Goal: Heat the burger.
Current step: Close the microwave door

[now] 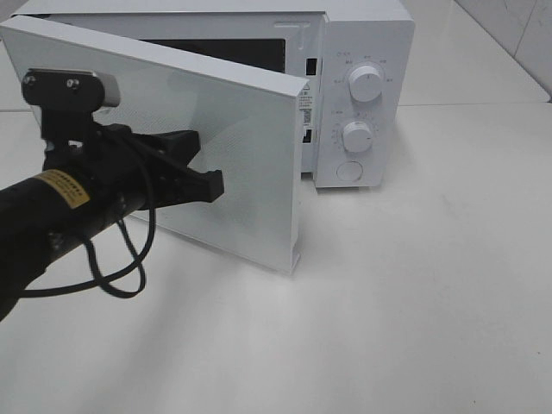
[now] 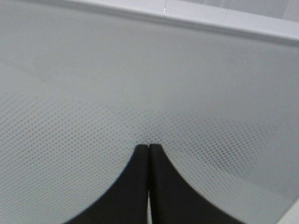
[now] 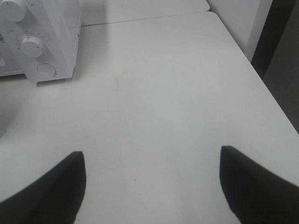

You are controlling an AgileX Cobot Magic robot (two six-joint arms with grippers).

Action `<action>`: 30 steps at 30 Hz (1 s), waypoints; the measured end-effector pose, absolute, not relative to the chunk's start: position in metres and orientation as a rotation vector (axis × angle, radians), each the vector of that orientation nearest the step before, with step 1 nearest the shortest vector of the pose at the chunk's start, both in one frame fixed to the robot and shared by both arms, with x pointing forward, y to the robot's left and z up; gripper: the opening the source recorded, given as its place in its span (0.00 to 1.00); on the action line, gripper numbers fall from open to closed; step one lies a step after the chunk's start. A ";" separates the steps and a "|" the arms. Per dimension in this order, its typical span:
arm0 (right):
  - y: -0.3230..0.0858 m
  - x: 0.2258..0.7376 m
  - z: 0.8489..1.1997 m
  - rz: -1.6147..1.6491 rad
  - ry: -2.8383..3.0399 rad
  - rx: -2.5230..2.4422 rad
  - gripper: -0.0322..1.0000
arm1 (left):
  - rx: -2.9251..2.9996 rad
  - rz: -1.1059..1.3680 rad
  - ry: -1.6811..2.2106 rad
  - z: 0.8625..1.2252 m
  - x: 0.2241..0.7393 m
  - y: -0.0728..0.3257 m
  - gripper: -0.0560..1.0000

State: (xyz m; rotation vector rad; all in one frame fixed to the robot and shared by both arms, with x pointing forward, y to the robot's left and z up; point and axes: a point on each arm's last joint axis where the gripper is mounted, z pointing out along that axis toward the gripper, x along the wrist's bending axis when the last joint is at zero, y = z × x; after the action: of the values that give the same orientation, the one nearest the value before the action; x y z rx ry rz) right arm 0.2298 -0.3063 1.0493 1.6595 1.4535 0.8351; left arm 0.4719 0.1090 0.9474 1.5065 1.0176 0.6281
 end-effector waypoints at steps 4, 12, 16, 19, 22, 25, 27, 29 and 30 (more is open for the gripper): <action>-0.306 0.230 1.049 0.835 1.453 1.660 0.75 | 1.473 0.636 1.024 0.950 0.483 0.093 0.05; -0.306 0.230 1.049 0.835 1.453 1.660 0.75 | 1.423 0.650 1.007 0.957 0.505 0.067 0.05; -0.306 0.230 1.049 0.835 1.453 1.660 0.75 | 1.401 0.722 1.017 0.963 0.517 0.062 0.05; -0.306 0.230 1.049 0.835 1.453 1.660 0.75 | 1.379 0.778 1.045 0.966 0.527 0.059 0.05; -0.306 0.230 1.049 0.835 1.453 1.660 0.74 | 1.378 0.801 1.039 0.967 0.534 0.053 0.05; -0.306 0.230 1.049 0.835 1.453 1.660 0.74 | 1.372 0.812 1.035 0.967 0.539 0.048 0.05; -0.306 0.230 1.049 0.835 1.453 1.660 0.74 | 1.366 0.819 1.040 0.968 0.543 0.046 0.05; -0.306 0.230 1.049 0.835 1.453 1.660 0.74 | 1.367 0.831 1.041 0.967 0.546 0.043 0.05; -0.306 0.230 1.049 0.835 1.453 1.660 0.74 | 1.370 0.838 1.043 0.967 0.548 0.042 0.05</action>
State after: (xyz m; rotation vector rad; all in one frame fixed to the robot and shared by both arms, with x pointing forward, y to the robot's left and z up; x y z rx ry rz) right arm 0.2298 -0.3063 1.0493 1.6595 1.4535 0.8351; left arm 0.5482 0.0417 0.9666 1.3696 1.0431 0.8379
